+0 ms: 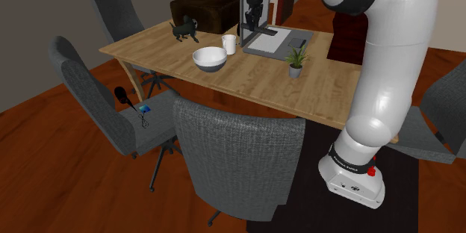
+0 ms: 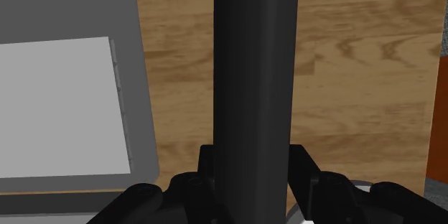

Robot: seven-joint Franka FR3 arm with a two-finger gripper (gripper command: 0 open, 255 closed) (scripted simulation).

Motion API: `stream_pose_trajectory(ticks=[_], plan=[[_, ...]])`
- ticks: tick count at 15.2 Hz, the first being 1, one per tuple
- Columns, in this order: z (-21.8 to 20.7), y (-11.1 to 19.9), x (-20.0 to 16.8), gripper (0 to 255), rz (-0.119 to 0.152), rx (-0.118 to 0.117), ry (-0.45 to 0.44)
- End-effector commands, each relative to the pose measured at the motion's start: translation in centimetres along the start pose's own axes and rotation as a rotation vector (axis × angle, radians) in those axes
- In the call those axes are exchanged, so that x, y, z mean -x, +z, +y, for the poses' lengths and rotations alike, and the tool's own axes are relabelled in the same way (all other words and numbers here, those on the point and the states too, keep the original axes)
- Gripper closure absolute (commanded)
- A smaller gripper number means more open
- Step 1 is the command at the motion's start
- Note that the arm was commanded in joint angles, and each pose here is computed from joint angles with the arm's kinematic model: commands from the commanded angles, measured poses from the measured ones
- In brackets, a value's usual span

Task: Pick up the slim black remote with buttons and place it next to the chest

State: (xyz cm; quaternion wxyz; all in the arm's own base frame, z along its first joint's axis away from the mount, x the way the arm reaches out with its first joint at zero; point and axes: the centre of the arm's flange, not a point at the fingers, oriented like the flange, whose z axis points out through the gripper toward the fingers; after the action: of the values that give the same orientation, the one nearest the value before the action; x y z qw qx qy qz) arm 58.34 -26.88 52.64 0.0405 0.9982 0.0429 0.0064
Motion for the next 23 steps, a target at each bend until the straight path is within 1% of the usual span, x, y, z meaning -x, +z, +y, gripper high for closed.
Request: stream_pose_trajectory(ticks=[1,23], plan=[[0.1,-1.0,-0.1,255,0.000,0.000,0.000],[1.0,-12.6,-0.2,255,0.000,0.000,0.000]])
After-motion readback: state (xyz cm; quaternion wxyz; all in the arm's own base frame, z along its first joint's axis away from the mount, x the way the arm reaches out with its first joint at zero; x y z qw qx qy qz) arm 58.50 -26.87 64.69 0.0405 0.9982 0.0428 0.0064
